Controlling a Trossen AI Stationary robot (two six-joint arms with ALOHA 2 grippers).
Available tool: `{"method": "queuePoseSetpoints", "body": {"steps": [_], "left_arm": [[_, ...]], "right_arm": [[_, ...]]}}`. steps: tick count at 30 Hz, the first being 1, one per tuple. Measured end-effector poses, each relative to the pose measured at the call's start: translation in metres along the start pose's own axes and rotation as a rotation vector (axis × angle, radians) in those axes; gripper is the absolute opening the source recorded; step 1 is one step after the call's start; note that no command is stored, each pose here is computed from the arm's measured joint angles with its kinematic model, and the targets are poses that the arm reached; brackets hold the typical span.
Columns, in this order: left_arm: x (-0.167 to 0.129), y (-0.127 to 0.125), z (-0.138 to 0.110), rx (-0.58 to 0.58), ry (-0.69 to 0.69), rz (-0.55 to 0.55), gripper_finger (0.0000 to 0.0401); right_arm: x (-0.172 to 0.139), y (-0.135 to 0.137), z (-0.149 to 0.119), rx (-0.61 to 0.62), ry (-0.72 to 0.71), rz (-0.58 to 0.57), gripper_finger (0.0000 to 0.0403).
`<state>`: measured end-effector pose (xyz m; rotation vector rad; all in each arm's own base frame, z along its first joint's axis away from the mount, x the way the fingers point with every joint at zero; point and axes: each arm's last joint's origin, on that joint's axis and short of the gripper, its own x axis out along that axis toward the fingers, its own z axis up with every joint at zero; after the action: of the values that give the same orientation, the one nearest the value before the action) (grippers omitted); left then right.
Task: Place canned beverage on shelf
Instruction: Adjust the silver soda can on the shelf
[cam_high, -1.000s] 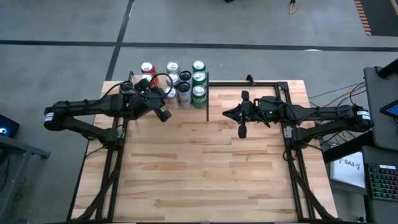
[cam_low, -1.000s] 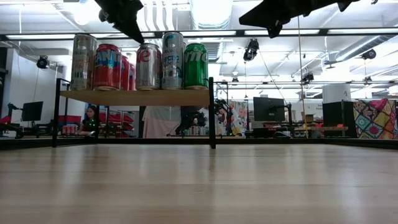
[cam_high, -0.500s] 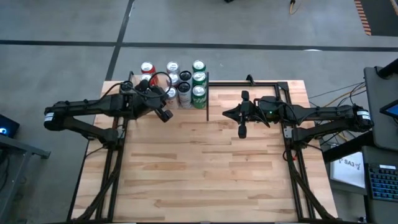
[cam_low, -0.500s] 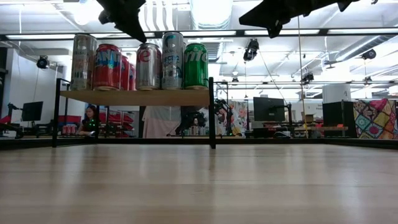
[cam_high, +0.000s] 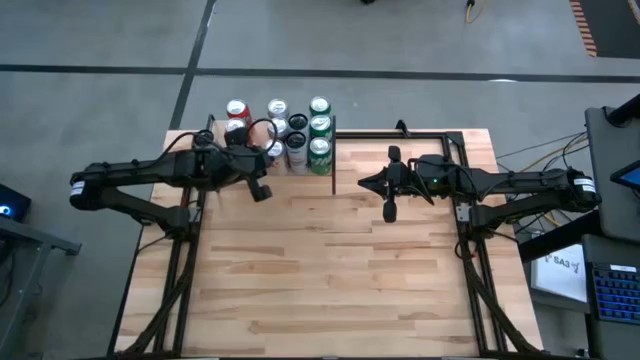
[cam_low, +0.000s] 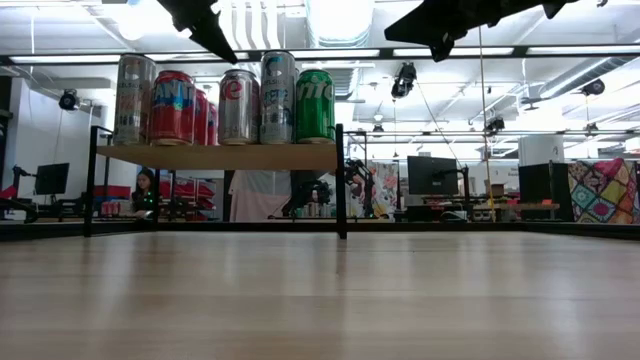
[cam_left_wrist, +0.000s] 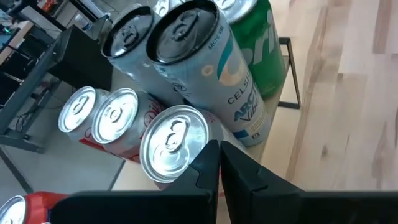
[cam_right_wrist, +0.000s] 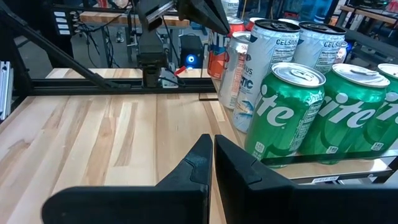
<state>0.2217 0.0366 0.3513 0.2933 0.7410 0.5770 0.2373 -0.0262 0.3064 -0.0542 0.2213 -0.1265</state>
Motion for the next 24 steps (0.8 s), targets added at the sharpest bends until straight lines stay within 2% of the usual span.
{"method": "queuePoseSetpoints", "body": {"steps": [13,18,24], "left_arm": [[0.013,-0.007,0.003,-0.006,0.023,0.03,0.0],[0.0,0.002,0.007,-0.01,0.016,0.037,0.0],[-0.006,0.008,0.005,0.005,0.062,0.108,0.0]], "right_arm": [[0.0,0.0,0.0,0.001,0.004,0.0,0.0009],[0.0,0.0,0.0,0.0,0.005,0.0,0.0009],[0.0,0.0,-0.002,0.002,0.019,0.001,0.0009]]}}
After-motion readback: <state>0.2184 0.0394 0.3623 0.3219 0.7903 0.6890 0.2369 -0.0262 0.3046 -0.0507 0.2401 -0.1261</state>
